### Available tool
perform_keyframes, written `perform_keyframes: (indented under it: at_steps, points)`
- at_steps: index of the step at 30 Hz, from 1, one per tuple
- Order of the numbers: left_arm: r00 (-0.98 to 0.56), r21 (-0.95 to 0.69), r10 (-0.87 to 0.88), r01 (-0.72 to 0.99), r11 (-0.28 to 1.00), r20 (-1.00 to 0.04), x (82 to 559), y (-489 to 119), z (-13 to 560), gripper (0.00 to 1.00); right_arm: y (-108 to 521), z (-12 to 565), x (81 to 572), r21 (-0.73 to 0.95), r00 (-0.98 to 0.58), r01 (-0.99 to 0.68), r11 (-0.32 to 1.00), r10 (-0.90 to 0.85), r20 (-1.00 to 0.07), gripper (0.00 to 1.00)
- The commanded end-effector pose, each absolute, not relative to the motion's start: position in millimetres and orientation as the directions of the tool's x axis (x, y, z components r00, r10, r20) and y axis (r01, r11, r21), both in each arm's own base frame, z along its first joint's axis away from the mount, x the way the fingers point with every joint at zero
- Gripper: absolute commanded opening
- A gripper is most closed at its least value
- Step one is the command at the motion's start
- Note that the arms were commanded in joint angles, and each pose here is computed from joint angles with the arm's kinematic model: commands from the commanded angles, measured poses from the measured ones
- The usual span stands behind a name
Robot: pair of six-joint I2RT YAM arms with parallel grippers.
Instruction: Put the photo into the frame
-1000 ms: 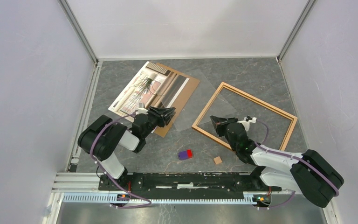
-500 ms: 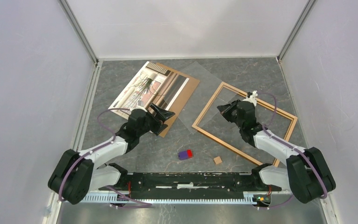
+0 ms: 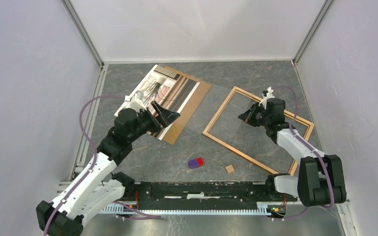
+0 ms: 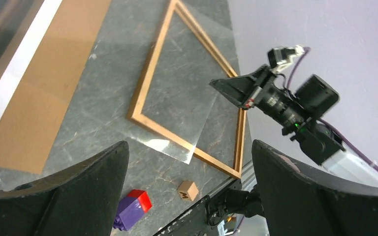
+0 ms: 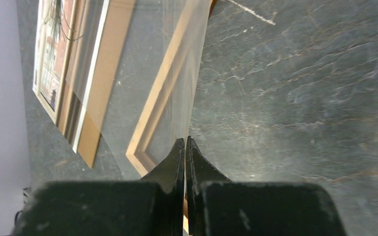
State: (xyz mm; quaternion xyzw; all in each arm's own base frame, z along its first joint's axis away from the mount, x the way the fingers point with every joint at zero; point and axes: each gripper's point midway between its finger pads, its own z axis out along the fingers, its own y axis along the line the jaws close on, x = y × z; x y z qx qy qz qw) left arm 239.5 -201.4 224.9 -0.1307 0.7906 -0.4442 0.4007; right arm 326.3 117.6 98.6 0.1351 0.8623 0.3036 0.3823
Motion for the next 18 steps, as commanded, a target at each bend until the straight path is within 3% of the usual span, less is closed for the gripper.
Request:
perform_keyframes:
  at_steps: [1, 8, 18]
  points:
    - [-0.635, -0.666, -0.358, 0.346, 0.661, -0.685, 226.4, -202.4, 258.5, 1.0, 107.1, 115.8, 321.4, 0.543, -0.705, -0.154, 0.825, 0.293, -0.645, 0.0]
    - [-0.576, -0.556, -0.229, 0.491, 0.671, -0.784, 219.1, -203.2, 304.4, 1.0, 109.2, 97.6, 302.8, 0.557, -0.804, -0.222, 0.8, 0.173, -0.569, 0.0]
    - [-0.529, -0.54, -0.204, 0.624, 0.565, -0.824, 223.1, -234.1, 358.4, 1.0, 84.5, 97.5, 297.1, 0.476, -0.798, -0.282, 0.833, 0.071, -0.598, 0.0]
